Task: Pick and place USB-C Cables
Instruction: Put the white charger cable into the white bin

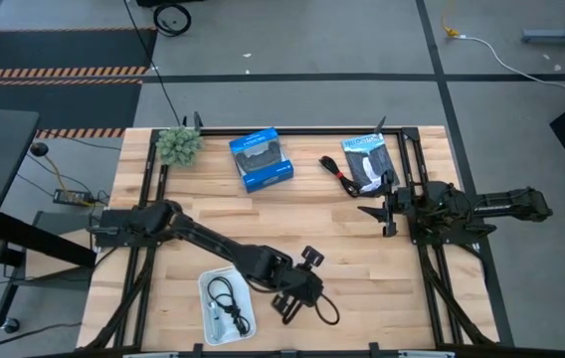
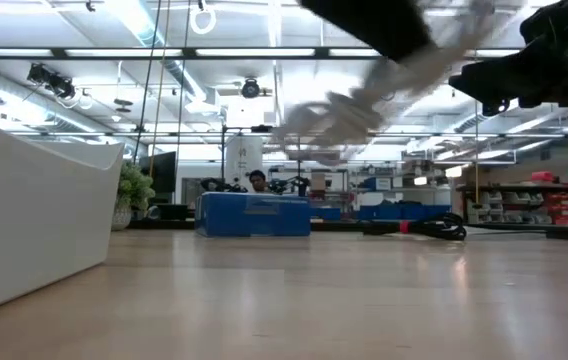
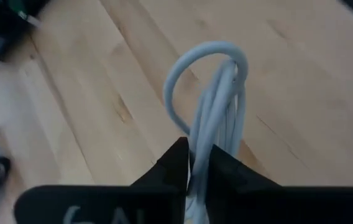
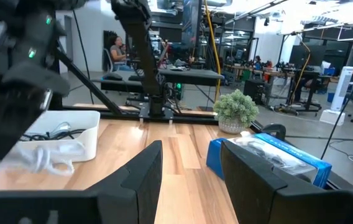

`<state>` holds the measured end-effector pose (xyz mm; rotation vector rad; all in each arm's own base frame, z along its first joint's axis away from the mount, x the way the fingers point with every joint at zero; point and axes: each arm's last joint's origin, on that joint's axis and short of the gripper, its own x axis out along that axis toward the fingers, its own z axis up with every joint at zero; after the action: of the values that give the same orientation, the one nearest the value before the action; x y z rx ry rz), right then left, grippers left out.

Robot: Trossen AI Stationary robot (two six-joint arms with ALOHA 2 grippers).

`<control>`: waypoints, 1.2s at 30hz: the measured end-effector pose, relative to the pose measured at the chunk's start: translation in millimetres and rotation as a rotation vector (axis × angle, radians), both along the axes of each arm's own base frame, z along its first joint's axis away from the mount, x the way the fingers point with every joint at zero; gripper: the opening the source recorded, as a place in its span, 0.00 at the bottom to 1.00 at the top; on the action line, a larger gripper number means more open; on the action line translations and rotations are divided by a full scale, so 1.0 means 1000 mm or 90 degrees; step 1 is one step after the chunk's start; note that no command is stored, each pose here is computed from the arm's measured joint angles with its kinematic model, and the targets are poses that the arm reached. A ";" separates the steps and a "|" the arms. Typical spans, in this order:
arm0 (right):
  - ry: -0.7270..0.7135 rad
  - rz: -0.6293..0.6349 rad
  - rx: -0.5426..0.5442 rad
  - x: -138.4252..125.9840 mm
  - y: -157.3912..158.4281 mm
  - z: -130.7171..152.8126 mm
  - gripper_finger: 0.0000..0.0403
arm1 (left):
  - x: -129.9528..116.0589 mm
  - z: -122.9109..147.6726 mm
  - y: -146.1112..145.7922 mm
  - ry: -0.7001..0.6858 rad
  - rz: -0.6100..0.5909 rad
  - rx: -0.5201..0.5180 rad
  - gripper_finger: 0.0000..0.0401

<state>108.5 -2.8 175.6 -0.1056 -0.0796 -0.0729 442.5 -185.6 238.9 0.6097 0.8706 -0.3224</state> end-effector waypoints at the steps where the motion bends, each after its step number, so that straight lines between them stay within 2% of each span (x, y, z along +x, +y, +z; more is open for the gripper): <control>1: 0.000 0.000 0.000 0.000 0.000 0.000 0.42 | -0.004 0.006 0.001 0.012 -0.003 -0.011 0.11; 5: 0.000 0.000 0.000 0.000 0.000 0.000 0.42 | -0.026 0.024 0.004 0.079 -0.014 -0.027 0.09; 12: 0.000 0.000 0.000 0.000 0.000 0.000 0.42 | -0.056 0.041 0.002 0.158 -0.001 -0.003 0.05; 18: 0.000 0.000 0.000 0.000 0.000 0.000 0.42 | -0.079 0.054 -0.001 0.186 0.030 0.033 0.08; 23: 0.000 0.000 0.000 0.000 0.000 0.000 0.42 | -0.094 0.062 -0.008 0.203 0.049 0.021 0.06; 30: 0.000 0.000 0.000 0.000 0.000 0.000 0.42 | -0.111 0.062 -0.031 0.219 0.038 0.021 0.08; 36: 0.000 0.000 0.000 0.000 0.000 0.000 0.42 | -0.123 0.062 -0.047 0.220 0.048 0.006 0.06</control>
<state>108.5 -2.8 175.6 -0.1056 -0.0797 -0.0729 319.7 -232.2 300.4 0.5360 1.2247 -0.3610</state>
